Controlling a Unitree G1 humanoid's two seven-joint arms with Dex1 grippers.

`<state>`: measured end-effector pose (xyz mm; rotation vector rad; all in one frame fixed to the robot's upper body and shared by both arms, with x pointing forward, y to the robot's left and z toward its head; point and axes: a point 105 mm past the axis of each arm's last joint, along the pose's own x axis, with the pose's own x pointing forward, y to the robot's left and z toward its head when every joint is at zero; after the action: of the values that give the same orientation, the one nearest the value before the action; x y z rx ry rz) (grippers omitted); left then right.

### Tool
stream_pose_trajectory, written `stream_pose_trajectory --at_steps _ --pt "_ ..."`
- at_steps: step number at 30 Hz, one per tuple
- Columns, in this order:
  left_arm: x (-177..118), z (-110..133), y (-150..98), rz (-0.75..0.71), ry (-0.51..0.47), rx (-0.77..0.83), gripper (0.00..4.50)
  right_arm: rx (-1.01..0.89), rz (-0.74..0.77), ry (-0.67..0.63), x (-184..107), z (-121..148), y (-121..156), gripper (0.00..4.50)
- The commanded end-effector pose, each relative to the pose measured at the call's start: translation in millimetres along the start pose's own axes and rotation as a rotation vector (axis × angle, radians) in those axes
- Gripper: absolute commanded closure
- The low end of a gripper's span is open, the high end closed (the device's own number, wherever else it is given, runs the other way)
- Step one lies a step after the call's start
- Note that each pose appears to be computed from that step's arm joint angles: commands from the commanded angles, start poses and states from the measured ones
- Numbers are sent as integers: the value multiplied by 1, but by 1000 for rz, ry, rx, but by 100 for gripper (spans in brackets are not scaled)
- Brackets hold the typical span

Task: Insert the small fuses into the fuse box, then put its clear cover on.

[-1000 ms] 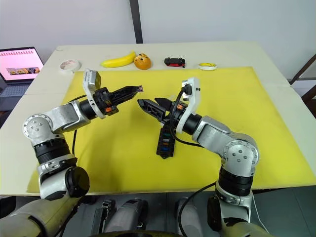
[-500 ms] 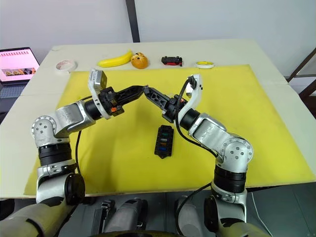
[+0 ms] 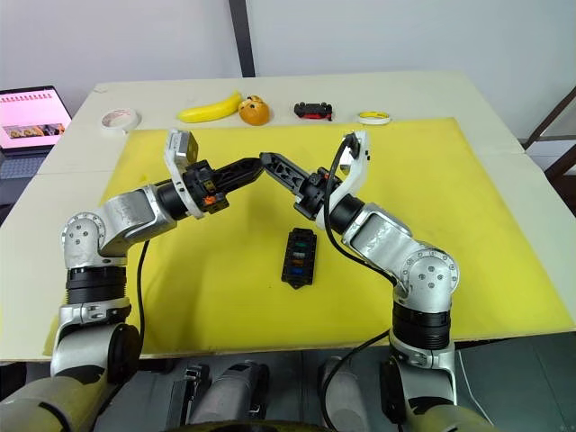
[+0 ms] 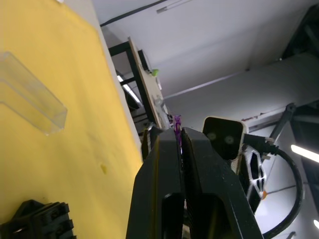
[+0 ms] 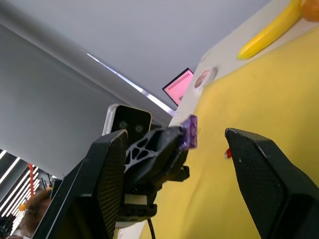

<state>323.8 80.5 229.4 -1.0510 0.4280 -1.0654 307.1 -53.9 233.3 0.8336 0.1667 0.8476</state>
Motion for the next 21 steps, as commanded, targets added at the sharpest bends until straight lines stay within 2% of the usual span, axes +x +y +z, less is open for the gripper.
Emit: stream_pose_trajectory --at_steps 1,13,16,21 --pt "-1 1 -14 -47 -5 25 450 -7 47 -11 1 3 12 126" --pt "-2 6 -9 -22 -46 -3 450 -11 45 -11 4 3 12 126" --pt "-3 9 -7 -16 -57 -17 450 -10 46 -9 4 3 12 194" --pt "-1 6 -8 -23 -47 -17 450 -8 48 1 4 3 12 194"
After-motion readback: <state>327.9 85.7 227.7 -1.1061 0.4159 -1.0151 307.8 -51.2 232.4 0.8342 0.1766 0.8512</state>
